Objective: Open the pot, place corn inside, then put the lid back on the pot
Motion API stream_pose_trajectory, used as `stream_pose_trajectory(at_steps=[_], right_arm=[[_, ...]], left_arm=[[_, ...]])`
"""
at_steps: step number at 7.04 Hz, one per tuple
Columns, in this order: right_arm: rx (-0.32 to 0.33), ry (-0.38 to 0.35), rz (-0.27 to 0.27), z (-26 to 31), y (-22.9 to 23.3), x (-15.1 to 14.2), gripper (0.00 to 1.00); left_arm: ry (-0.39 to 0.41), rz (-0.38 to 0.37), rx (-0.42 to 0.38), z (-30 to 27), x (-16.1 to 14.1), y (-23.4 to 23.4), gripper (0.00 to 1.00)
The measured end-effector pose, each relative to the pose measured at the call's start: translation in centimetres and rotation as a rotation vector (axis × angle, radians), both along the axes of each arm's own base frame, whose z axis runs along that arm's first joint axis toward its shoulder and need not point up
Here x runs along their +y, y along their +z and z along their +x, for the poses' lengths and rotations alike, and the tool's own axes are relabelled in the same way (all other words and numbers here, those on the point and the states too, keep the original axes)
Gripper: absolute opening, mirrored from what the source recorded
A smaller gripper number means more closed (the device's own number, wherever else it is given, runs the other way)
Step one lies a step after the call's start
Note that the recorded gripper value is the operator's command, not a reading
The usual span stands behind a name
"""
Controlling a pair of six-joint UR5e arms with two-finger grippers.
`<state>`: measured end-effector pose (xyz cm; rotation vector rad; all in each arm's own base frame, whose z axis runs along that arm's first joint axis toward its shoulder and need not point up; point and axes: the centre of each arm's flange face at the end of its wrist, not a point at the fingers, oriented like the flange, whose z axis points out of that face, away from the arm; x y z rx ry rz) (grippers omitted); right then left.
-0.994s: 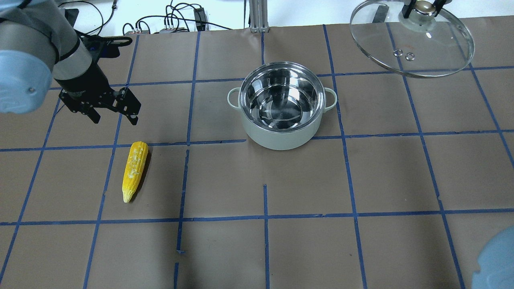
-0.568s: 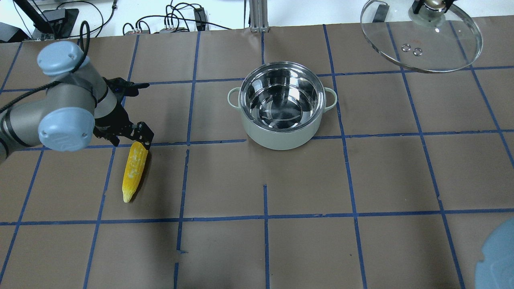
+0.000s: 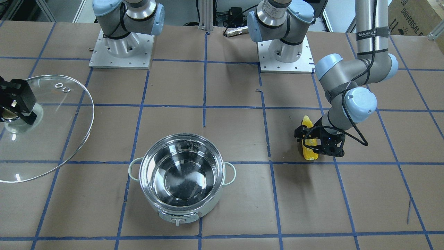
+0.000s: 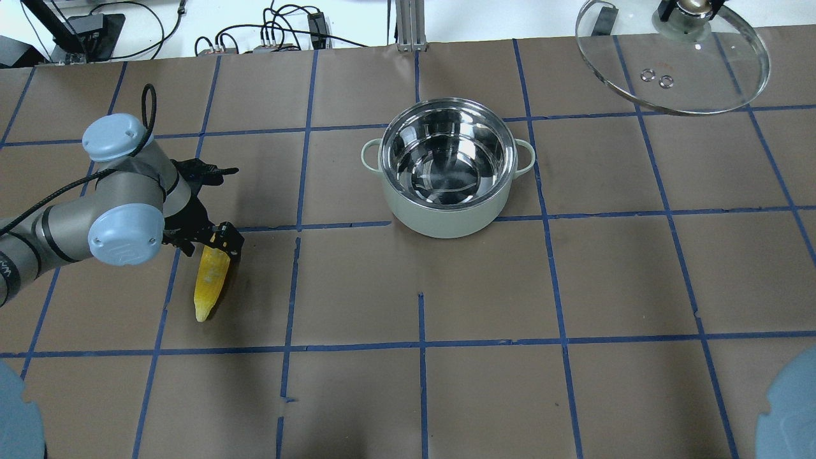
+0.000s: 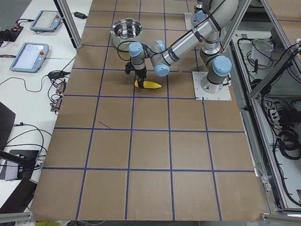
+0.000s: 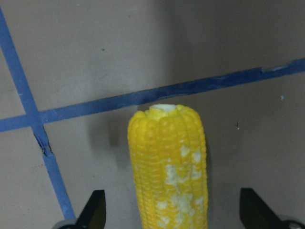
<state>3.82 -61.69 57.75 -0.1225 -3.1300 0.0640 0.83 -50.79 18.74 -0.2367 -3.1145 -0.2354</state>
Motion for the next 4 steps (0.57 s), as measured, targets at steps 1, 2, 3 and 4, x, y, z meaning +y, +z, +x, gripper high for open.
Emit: stream_pose_trajectory(at_steps=[1, 2, 3, 4], right_arm=[[0.018, 0.001, -0.008, -0.09, 0.08, -0.11, 0.13], [0.045, 0.001, -0.020, -0.29, 0.14, -0.33, 0.13], [0.058, 0.000, -0.027, -0.38, 0.09, -0.52, 0.13], [0.063, 0.001, -0.030, -0.36, -0.04, -0.69, 0.13]], left_arm=[[0.005, 0.008, 0.001, -0.08, 0.16, -0.44, 0.36], [-0.002, 0.010, 0.001, -0.09, 0.12, -0.58, 0.18], [-0.009, 0.006, 0.001, -0.06, -0.01, -0.45, 0.17], [-0.015, -0.007, 0.001, -0.01, -0.39, 0.00, 0.17]])
